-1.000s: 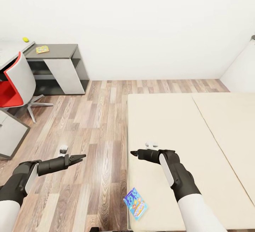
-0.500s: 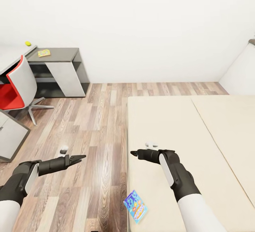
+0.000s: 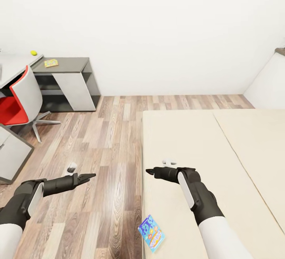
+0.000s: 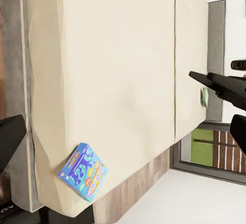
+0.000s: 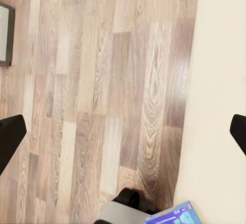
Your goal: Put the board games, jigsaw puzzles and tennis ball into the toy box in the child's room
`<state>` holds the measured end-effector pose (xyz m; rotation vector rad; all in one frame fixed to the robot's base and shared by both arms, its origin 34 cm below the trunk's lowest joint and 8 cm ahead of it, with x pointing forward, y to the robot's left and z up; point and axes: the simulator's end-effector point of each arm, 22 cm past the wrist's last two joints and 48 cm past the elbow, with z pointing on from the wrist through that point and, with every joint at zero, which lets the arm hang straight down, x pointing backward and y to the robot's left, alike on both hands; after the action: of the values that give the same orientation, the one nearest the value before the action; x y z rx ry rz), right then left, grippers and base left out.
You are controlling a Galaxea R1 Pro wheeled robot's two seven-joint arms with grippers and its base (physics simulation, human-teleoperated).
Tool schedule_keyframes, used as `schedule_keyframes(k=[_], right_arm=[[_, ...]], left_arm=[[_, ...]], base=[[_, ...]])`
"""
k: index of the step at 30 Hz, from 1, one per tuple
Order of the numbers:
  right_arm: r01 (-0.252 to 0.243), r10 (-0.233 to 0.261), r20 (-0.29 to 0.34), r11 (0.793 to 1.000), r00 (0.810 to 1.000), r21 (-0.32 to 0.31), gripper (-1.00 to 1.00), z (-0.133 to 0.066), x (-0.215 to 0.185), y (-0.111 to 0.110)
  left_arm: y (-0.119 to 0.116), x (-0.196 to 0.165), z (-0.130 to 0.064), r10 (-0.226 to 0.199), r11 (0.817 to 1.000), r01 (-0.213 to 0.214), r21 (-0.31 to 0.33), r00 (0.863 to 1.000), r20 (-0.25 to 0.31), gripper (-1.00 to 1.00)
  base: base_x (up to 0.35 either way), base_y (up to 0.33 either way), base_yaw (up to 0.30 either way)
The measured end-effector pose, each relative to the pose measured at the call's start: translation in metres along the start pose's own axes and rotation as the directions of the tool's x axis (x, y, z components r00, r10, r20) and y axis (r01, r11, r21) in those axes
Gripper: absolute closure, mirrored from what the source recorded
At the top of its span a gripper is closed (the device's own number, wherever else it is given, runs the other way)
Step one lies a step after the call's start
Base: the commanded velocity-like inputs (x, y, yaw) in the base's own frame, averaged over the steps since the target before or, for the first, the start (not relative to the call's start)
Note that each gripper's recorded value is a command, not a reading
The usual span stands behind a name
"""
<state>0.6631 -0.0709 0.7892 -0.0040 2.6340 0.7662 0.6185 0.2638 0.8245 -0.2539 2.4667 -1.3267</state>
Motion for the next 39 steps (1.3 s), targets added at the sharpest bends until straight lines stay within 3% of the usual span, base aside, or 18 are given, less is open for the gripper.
schedule_keyframes(k=[28, 39], right_arm=[[0.021, -0.021, 0.039, 1.000, 0.999, 0.003, -1.00, -0.009, -0.010, 0.006], [0.016, -0.016, 0.008, 1.000, 1.000, 0.003, -1.00, -0.006, 0.003, 0.009]], left_arm=[[0.004, -0.013, -0.008, 0.046, 0.994, -0.042, -0.096, 0.998, 0.031, -1.00], [-0.003, -0.018, -0.012, 0.059, 0.994, -0.055, -0.096, 0.997, 0.043, -1.00]], base=[[0.000, 0.000, 0.000], [0.000, 0.000, 0.000]])
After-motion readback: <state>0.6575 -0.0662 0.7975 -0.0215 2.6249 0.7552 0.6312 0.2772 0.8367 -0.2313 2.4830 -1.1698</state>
